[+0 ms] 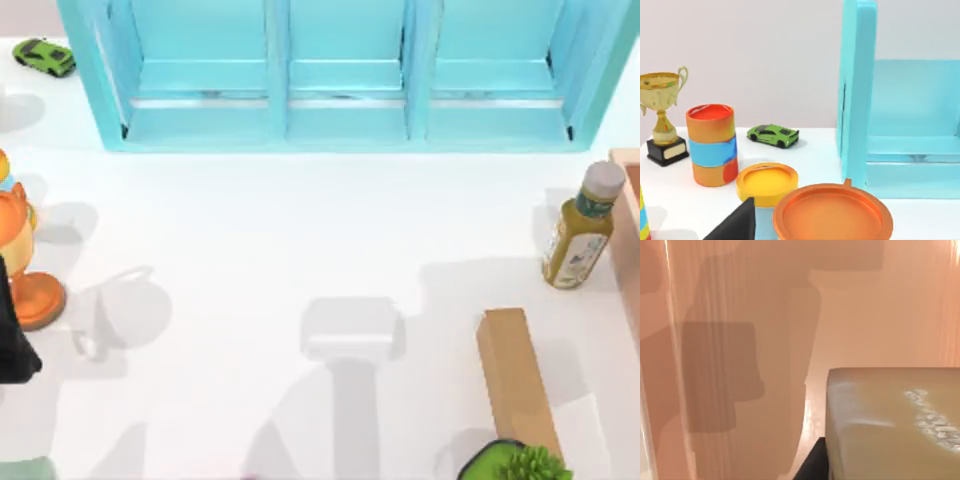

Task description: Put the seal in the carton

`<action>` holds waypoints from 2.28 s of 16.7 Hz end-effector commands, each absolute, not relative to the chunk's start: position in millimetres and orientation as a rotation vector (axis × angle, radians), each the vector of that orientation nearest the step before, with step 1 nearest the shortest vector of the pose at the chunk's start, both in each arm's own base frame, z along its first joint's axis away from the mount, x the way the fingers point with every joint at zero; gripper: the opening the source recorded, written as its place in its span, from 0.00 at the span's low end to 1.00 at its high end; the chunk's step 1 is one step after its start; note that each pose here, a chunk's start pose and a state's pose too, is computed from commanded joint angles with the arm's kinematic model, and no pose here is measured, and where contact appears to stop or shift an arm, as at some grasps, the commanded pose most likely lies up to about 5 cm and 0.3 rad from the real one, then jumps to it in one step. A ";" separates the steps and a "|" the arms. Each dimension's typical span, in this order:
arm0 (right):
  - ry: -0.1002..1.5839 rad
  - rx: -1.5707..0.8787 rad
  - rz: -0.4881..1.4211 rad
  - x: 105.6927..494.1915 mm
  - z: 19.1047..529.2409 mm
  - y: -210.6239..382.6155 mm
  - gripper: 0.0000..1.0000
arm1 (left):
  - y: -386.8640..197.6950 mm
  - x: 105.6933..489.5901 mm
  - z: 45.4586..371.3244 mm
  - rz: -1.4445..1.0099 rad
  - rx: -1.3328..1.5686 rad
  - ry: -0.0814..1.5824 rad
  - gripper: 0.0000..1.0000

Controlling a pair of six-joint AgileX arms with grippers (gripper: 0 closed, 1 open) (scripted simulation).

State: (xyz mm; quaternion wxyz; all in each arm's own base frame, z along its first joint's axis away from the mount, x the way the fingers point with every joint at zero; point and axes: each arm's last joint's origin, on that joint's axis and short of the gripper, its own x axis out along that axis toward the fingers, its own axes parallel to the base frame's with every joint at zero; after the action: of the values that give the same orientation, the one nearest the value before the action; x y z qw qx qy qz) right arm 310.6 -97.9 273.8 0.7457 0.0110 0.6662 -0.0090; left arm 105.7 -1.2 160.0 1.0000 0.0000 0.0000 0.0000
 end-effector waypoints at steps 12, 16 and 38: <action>1.473 0.009 -0.003 301.8 250.0 -97.8 0.00 | -1.2 105.7 160.0 0.000 0.000 0.000 1.00; 1.461 0.006 -0.007 303.9 223.4 -98.4 0.00 | -1.2 105.7 160.0 0.000 0.000 0.000 1.00; 1.470 0.009 -0.005 303.5 207.9 -98.3 1.00 | -1.2 105.7 160.0 0.000 0.000 0.000 1.00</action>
State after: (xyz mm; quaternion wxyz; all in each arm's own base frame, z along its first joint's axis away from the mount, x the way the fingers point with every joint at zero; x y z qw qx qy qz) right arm 303.5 -98.3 207.9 0.7420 0.0042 0.6704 -0.0022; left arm 105.7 -1.2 160.0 1.0000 0.0000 0.0000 0.0000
